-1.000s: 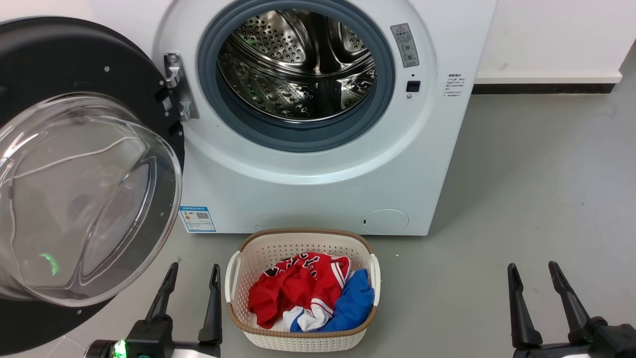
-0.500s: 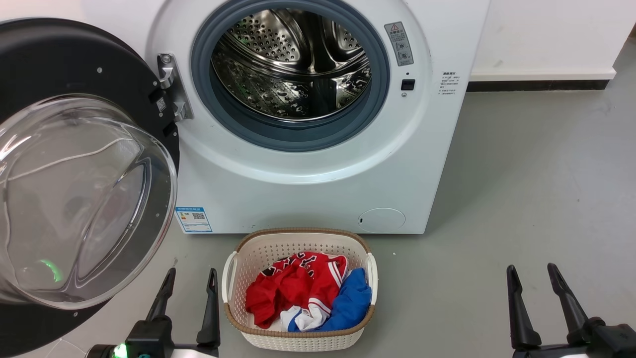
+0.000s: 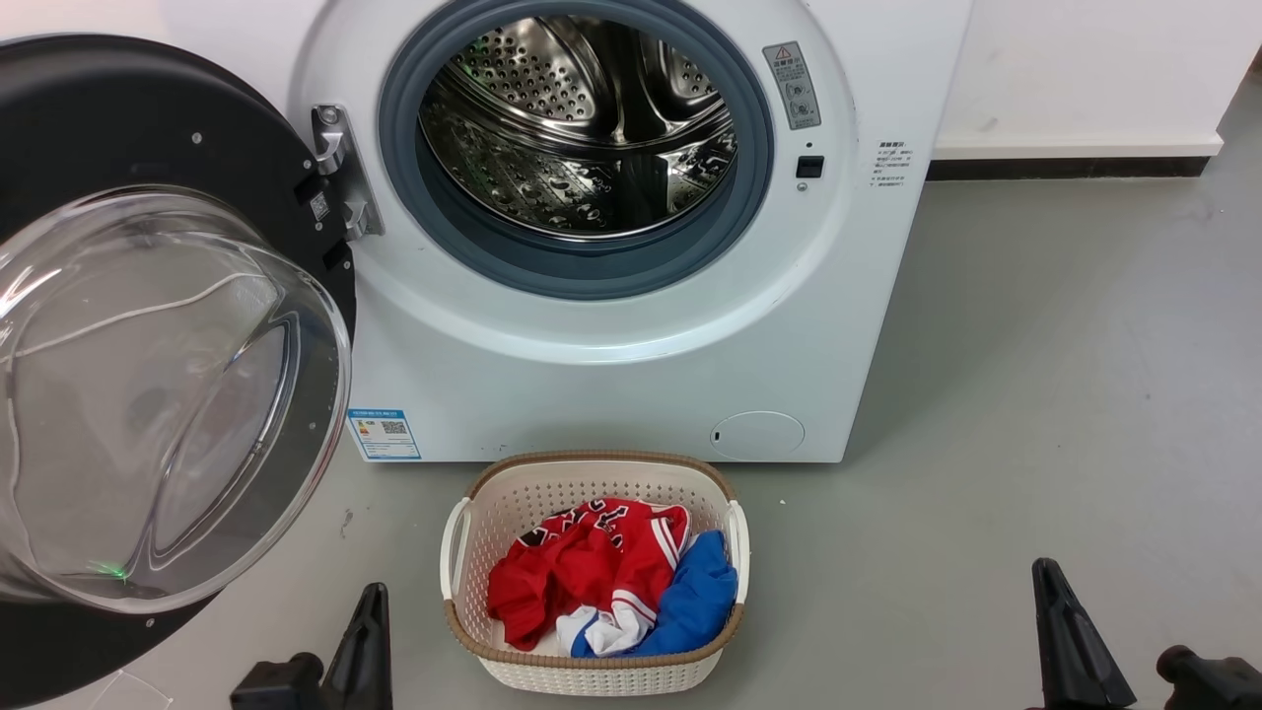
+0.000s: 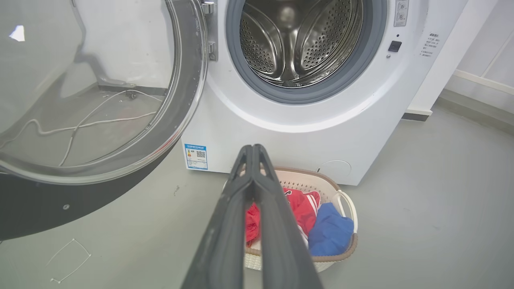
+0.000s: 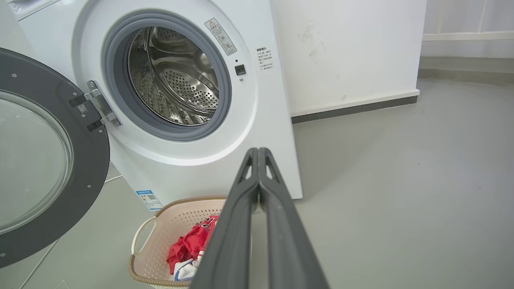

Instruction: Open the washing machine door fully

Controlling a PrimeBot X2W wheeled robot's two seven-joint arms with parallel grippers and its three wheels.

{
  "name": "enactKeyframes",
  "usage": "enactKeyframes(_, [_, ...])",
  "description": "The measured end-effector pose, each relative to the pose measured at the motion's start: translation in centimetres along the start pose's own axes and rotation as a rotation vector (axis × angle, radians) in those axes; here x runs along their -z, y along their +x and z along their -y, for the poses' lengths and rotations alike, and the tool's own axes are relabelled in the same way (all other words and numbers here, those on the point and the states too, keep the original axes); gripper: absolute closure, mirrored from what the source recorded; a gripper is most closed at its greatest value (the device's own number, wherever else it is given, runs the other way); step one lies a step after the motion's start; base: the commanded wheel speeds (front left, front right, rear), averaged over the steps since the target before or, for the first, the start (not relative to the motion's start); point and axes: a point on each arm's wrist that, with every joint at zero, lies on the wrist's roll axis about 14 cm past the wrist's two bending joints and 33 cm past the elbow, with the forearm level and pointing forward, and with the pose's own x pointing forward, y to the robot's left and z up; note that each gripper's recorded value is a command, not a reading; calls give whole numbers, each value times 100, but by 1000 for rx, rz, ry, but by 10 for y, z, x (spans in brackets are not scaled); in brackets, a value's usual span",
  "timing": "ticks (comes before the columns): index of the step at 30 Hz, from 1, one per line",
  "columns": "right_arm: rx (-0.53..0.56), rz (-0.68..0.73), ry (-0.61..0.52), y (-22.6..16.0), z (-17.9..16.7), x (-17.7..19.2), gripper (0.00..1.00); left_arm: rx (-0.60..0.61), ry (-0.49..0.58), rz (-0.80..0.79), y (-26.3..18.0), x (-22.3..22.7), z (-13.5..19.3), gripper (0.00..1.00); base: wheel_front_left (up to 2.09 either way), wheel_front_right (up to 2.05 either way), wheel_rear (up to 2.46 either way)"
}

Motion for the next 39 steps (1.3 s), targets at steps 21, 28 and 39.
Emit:
enactKeyframes(21, [67,-13,368,16,12,2,100,-59,-394,-39,13,1,-11,100,0,0,0])
enactKeyframes(28, [82,-19,469,20,15,3,100,-70,-507,-43,17,0,-13,100,0,0,0])
enactKeyframes(39, [99,-20,619,27,18,3,100,-76,-668,-53,23,-1,-14,100,0,0,0])
